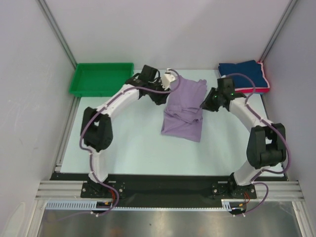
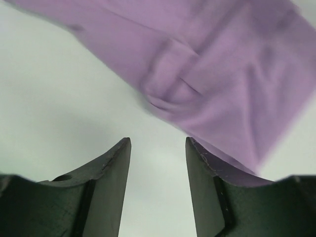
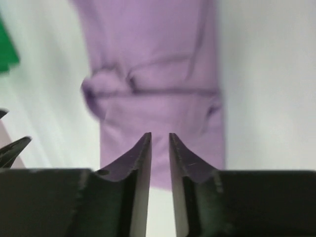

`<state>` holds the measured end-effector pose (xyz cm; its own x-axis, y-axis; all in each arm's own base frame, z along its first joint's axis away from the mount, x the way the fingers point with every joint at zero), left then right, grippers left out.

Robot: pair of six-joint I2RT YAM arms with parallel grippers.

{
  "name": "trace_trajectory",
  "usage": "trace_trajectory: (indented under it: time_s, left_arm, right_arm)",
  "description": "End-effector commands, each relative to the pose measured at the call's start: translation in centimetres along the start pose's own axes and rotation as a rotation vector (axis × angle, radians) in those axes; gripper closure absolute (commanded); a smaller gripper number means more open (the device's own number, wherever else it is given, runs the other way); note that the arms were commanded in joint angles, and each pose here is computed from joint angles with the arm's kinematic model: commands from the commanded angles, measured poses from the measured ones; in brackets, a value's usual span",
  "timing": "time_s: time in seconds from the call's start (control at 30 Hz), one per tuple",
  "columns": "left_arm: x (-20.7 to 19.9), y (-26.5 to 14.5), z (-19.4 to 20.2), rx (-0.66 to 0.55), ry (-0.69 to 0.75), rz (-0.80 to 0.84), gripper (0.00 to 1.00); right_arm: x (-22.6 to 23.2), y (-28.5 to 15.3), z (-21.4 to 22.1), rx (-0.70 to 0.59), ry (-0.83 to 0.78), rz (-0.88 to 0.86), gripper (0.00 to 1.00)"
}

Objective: Fold and stack the t-shirts
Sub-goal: Fold the tshirt

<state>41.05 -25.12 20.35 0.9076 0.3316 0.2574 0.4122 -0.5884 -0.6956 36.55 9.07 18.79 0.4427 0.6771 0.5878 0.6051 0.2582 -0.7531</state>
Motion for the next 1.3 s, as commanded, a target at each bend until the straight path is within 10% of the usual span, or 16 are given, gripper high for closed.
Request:
trace_trajectory:
  time_s: [0.0,0.33,0.87,1.1,1.27]
  left_arm:
    - [-5.8,-3.6,0.2,-0.084,-0.142,0.270,0.46]
    - [-9.1,-4.9,4.7,0.044,-0.178,0.301,0.43]
    - [-10.6,-4.6,5.6,0.084,-0.180,0.342,0.36]
    - [-12.5,-3.3,5.0,0.086,-0.141,0.363,0.33]
    - [-13.0,-1.6,5.5,0.101,-0.113,0.344,0.38]
  right_arm:
    - [0.3,-0.6,5.6,0.168,-0.081,-0.045,0.77]
    - [0.7,5.2,10.5,0.284,-0.182,0.076,0.82]
    - [4.2,13.2,-0.1,0.009,-0.263,0.266,0.79]
    - [8.5,7.9,-4.4,-0.109,-0.276,0.227,0.72]
    - [2.5,2.9,-0.4,-0.050,-0.171,0.233,0.62]
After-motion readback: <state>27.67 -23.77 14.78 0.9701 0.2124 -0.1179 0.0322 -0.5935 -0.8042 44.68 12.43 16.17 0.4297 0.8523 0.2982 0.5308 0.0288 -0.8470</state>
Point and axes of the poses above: each gripper's point midway between its finger pads, its own y axis out along the fingers, its own x axis along the line the jaws close on, z = x × y, the point moved 8 cm from there along -y, back along the fingers, and after that the axes turned 13 degrees about y, right-handed, at the moved point
